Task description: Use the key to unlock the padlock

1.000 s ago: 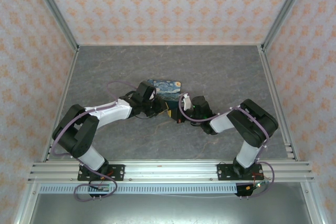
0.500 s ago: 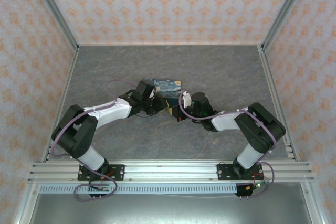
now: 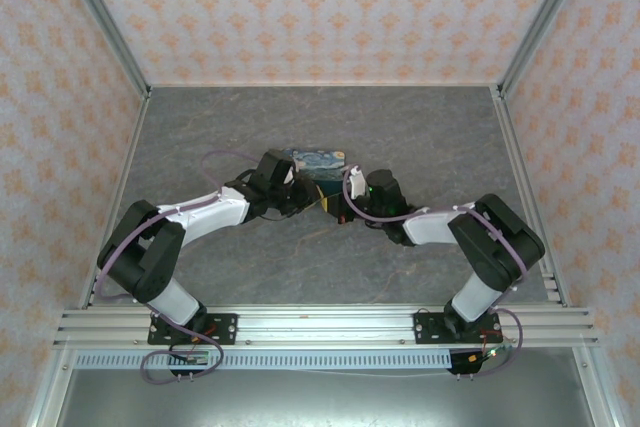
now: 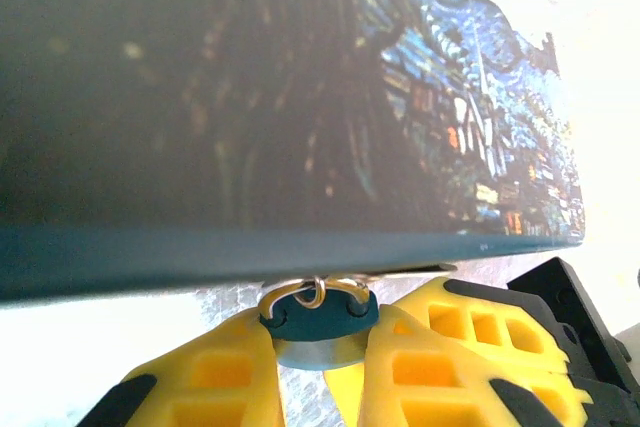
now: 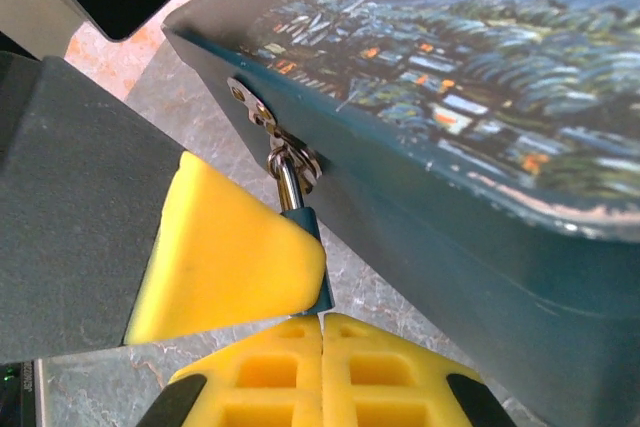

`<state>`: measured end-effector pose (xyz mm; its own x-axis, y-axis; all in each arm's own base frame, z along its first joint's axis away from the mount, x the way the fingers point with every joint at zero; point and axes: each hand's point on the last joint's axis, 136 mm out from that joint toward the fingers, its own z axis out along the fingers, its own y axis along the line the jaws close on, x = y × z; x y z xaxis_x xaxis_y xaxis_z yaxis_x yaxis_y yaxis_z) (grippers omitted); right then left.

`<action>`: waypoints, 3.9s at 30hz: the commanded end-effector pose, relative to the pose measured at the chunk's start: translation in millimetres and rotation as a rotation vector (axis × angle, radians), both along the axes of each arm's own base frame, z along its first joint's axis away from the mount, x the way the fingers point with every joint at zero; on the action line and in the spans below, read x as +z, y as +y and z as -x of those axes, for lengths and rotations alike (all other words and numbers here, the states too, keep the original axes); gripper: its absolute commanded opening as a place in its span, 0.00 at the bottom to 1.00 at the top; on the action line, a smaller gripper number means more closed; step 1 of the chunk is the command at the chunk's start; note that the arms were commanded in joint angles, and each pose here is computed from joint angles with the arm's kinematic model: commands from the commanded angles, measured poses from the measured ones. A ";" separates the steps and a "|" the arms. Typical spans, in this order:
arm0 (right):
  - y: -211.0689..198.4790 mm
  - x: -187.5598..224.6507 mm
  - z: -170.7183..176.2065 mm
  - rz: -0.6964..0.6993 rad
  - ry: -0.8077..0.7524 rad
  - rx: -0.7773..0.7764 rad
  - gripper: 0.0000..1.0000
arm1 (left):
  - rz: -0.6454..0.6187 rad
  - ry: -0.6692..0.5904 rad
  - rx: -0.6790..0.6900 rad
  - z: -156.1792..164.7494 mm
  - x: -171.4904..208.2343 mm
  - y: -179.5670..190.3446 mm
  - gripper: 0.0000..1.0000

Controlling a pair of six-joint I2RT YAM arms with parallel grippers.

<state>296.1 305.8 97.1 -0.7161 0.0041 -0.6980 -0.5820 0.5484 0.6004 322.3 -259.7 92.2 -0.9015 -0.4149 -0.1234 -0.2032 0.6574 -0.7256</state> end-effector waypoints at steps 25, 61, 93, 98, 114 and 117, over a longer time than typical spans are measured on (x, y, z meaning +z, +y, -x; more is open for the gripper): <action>2.6 -9.8 -4.1 -0.130 0.063 -0.123 0.00 | -0.034 0.061 0.010 5.3 -33.5 -0.9 0.30; 24.4 -17.3 5.1 -0.368 0.533 -0.298 0.00 | 0.241 -0.009 0.299 -1.6 -15.1 39.1 0.52; 26.4 -3.3 5.0 -0.425 0.598 -0.315 0.06 | 0.226 0.015 0.307 -9.6 -31.4 20.9 0.18; 12.7 -13.4 11.0 -0.339 0.567 -0.353 0.25 | 0.203 0.014 0.307 -9.1 -28.4 23.2 0.05; -64.3 46.8 36.5 0.302 -0.102 -0.321 0.46 | 0.186 0.051 0.323 -7.1 -11.4 25.0 0.00; -74.7 77.2 38.8 0.365 -0.283 -0.303 0.46 | 0.180 0.055 0.338 -6.6 -10.7 27.9 0.00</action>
